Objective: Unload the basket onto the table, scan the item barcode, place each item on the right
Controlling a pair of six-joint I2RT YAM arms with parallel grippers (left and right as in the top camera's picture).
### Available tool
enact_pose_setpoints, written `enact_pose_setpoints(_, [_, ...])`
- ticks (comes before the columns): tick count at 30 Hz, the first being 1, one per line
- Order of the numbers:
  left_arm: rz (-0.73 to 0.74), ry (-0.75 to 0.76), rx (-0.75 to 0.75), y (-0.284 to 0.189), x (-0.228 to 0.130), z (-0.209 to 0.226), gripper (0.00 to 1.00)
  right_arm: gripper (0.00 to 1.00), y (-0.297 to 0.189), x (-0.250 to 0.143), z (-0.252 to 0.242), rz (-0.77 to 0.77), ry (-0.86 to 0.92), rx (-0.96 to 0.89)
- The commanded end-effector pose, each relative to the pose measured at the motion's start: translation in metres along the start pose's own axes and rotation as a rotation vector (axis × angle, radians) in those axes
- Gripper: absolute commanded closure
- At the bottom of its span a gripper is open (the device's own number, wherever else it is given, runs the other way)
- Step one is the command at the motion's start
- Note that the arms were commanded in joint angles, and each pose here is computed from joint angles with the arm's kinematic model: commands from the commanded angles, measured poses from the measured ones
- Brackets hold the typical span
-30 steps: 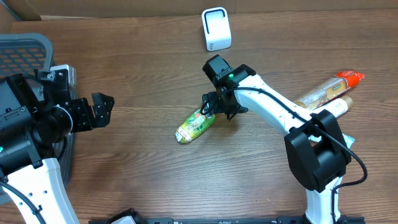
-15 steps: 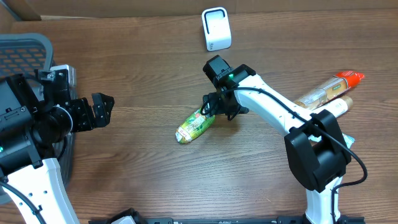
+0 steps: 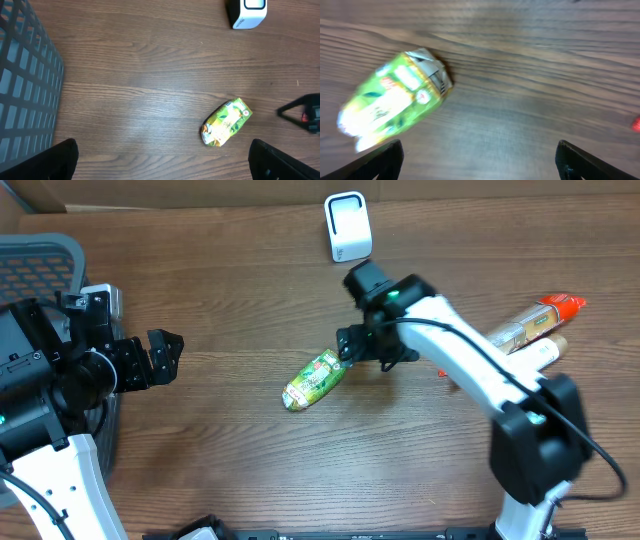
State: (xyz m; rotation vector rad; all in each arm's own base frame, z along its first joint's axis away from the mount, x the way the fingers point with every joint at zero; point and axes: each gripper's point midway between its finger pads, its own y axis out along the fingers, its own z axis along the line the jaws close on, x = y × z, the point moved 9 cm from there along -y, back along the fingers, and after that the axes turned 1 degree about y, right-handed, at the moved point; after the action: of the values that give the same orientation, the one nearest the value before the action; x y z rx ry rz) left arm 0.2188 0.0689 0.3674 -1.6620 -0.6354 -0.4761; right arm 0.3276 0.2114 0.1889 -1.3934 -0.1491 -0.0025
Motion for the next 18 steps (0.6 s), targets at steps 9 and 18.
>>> enact_pose_setpoints(9, [-0.008,0.021,-0.015,0.000,0.001,0.000,0.01,0.12,0.026,-0.026,0.049,-0.014,0.337,0.228])
enact_pose_setpoints(18, [-0.008,0.021,-0.015,0.000,0.001,0.000,0.00,0.23,0.069,-0.056,0.069,-0.198,0.406,0.126])
